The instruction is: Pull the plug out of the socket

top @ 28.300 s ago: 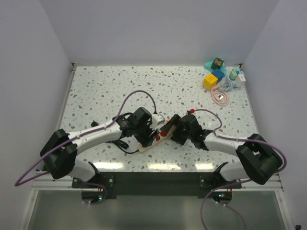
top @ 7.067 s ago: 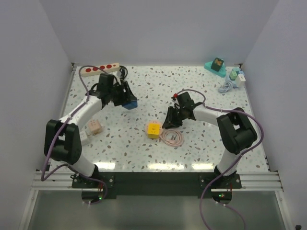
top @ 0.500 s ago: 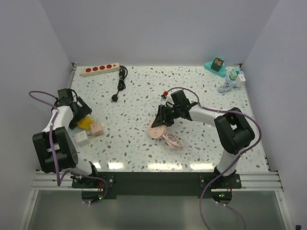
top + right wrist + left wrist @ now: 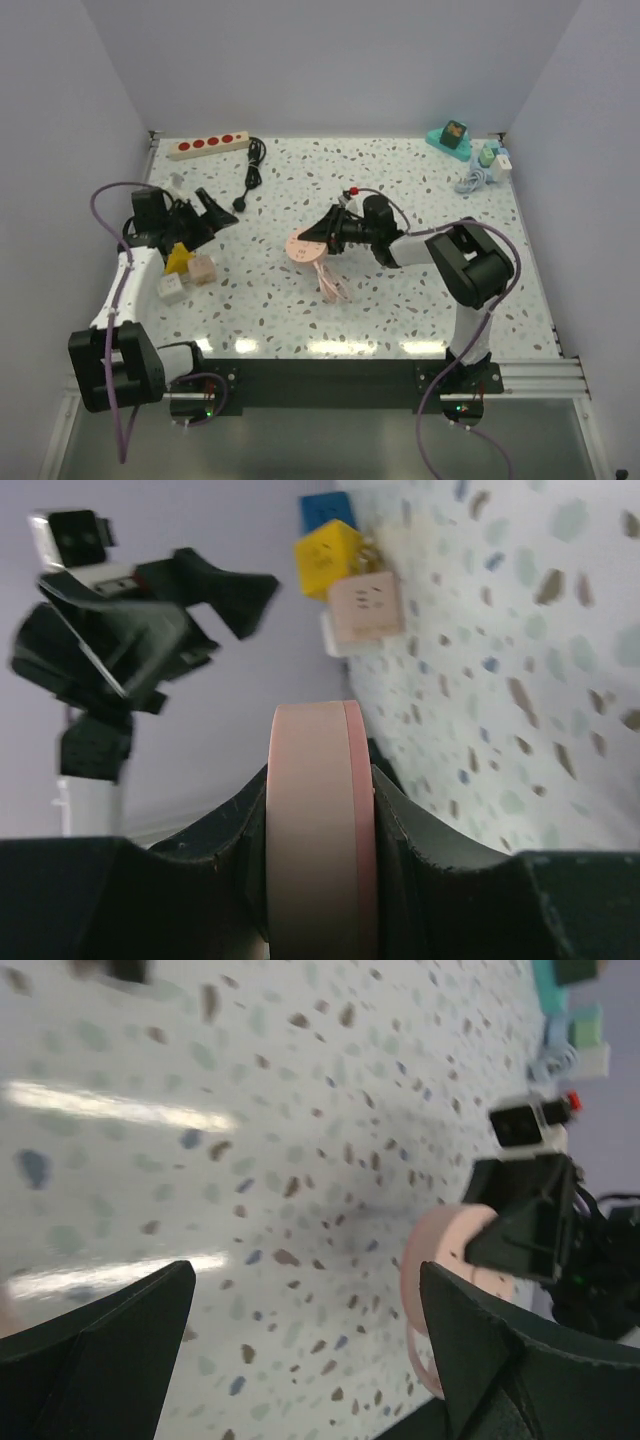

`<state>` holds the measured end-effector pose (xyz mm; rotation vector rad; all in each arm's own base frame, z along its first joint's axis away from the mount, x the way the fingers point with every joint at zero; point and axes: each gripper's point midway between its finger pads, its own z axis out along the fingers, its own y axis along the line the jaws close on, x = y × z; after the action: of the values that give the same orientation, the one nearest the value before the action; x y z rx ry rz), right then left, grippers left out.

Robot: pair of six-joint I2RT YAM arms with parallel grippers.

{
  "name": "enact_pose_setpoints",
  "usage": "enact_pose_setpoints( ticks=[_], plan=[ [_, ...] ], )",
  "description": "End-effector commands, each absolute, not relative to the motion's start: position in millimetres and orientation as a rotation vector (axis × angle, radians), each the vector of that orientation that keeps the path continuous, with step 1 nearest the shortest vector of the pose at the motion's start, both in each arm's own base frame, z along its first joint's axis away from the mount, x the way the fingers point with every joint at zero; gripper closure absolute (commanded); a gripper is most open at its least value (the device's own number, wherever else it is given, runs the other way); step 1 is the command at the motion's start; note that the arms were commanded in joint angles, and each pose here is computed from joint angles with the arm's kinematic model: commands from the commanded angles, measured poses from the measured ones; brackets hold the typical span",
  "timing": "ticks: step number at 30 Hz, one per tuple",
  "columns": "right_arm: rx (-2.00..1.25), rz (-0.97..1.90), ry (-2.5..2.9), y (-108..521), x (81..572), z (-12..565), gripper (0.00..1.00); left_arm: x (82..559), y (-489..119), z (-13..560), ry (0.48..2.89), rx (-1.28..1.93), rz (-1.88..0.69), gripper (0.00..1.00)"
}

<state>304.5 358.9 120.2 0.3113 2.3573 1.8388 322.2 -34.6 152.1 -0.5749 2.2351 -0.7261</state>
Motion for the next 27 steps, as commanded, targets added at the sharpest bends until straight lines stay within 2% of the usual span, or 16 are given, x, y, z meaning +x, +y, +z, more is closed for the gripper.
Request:
enact_pose_setpoints(
  ticks=[1, 3, 7, 18, 21, 24, 25, 27],
  plan=[
    [0.325, 2.271, 1.902, 364.8, 317.3, 219.8, 1.0, 313.2, -128.5, 192.8, 2.171, -0.236, -1.189, 0.0],
    [0.358, 2.36, 1.809, 363.3, 321.2, 224.3, 1.0, 305.3, -166.6, 205.2, 2.142, -0.175, -1.338, 0.0],
    [0.365, 2.295, 1.826, 364.4, 325.0, 215.9, 1.0, 299.9, -196.8, 215.9, 2.068, -0.155, -1.47, 0.0],
    [0.307, 2.234, 1.847, 367.6, 320.9, 213.5, 1.0, 292.6, -224.5, 183.1, 2.179, -0.262, -1.52, 0.0],
    [0.293, 2.212, 1.854, 368.9, 318.5, 214.1, 1.0, 293.9, -232.7, 185.7, 2.161, -0.277, -1.545, 0.07],
    [0.286, 2.214, 1.855, 370.9, 317.7, 214.3, 1.0, 294.7, -242.7, 187.7, 2.154, -0.268, -1.574, 0.23],
    [0.279, 2.216, 1.856, 372.2, 316.7, 214.9, 1.0, 294.4, -246.3, 184.4, 2.164, -0.267, -1.578, 0.32],
    [0.266, 2.216, 1.864, 375.2, 314.0, 215.7, 1.0, 296.7, -248.9, 184.9, 2.158, -0.266, -1.588, 0.41]
  ],
)
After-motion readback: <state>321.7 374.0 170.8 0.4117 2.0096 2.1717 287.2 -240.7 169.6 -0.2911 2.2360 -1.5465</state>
